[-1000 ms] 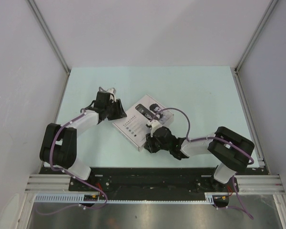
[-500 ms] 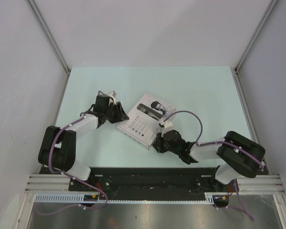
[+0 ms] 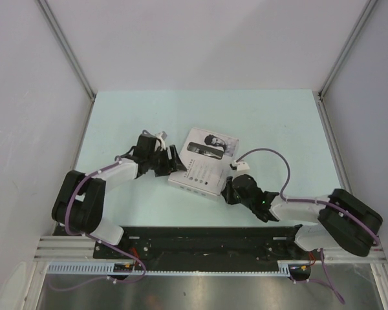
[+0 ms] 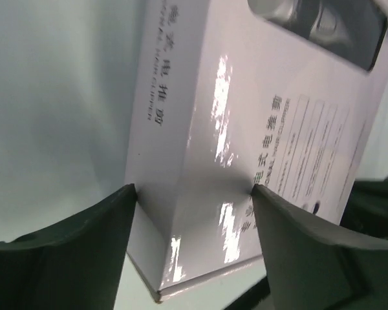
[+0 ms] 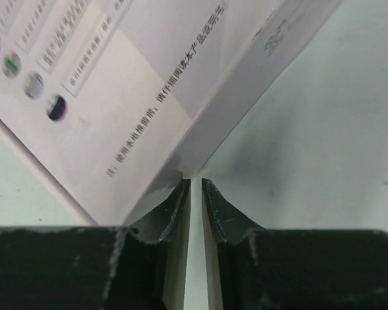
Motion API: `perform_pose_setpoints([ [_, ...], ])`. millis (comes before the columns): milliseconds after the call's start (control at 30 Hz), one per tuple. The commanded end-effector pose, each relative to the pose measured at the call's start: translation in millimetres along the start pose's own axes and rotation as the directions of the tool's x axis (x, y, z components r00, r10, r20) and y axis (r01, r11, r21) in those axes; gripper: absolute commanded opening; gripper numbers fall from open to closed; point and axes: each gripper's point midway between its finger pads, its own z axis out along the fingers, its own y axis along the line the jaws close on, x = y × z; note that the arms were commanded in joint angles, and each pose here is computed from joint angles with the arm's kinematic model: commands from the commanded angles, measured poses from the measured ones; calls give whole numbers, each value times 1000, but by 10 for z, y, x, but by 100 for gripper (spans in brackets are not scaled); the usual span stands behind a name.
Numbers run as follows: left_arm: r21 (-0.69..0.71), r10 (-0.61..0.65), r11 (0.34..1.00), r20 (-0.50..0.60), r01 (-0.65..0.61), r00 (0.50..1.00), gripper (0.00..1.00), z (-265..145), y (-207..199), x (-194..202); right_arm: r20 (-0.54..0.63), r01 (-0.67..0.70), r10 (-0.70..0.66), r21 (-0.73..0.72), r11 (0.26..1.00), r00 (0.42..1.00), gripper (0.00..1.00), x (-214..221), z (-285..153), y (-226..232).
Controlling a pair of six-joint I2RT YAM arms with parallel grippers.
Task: Sort the hair-cutting tools
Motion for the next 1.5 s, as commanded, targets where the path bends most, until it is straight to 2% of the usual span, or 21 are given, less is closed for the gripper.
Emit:
perform_pose_setpoints([
  [0, 62, -37, 997, -274, 56, 961, 82, -174, -172, 761, 95, -30, 31, -14, 999, 995, 18, -378, -248, 69],
  [33, 60, -27, 997, -263, 45, 964, 88, -181, -171, 738, 90, -35, 36, -16, 999, 995, 18, -374, -288, 68],
  [100, 71, 1, 997, -238, 17, 971, 90, -202, -203, 671, 68, -43, 45, -20, 999, 997, 19, -331, -369, 58],
  [200, 58, -1, 998, -220, 14, 975, 89, -219, -189, 628, 36, -62, 63, -17, 998, 997, 20, -250, -401, 35],
  [300, 49, -5, 999, -203, 15, 979, 81, -250, -178, 603, 10, -72, 72, -6, 997, 997, 19, -183, -398, 0],
  [367, 47, 1, 999, -178, 8, 984, 81, -292, -185, 570, 0, -79, 79, 3, 997, 997, 18, -162, -388, -40],
  [500, 25, 24, 999, -126, -21, 992, 91, -378, -179, 484, -54, -91, 90, -23, 996, 995, 17, -71, -370, -50],
  [567, 15, 42, 999, -97, -41, 994, 93, -425, -178, 428, -78, -94, 91, -39, 995, 993, 17, -36, -362, -44],
  [633, -54, 45, 997, -79, -50, 996, 91, -457, -64, 398, -103, -98, 92, -46, 994, 990, 17, 13, -346, -51],
  [733, -183, 32, 982, -82, -46, 996, 83, -485, 202, 451, -126, -98, 89, -67, 993, 988, 17, 50, -331, -24],
  [900, -188, -28, 982, -170, -5, 985, 59, -405, 296, 698, -165, -107, 89, -106, 989, 982, 14, 109, -306, 14],
  [967, -179, -33, 984, -198, -3, 980, 53, -373, 288, 747, -183, -111, 86, -128, 985, 979, 14, 146, -296, 32],
  [1100, -124, -17, 992, -243, -14, 970, 46, -349, 206, 813, -204, -136, 100, -173, 975, 974, 11, 171, -253, 66],
  [1300, -29, -5, 1000, -373, -6, 928, 40, -281, 60, 1139, -218, -147, 100, -210, 967, 971, 9, 192, -225, 93],
  [1467, 1, 6, 1000, -388, -6, 922, 38, -265, -19, 1195, -188, -144, 104, -215, 966, 977, 8, 134, -196, 70],
])
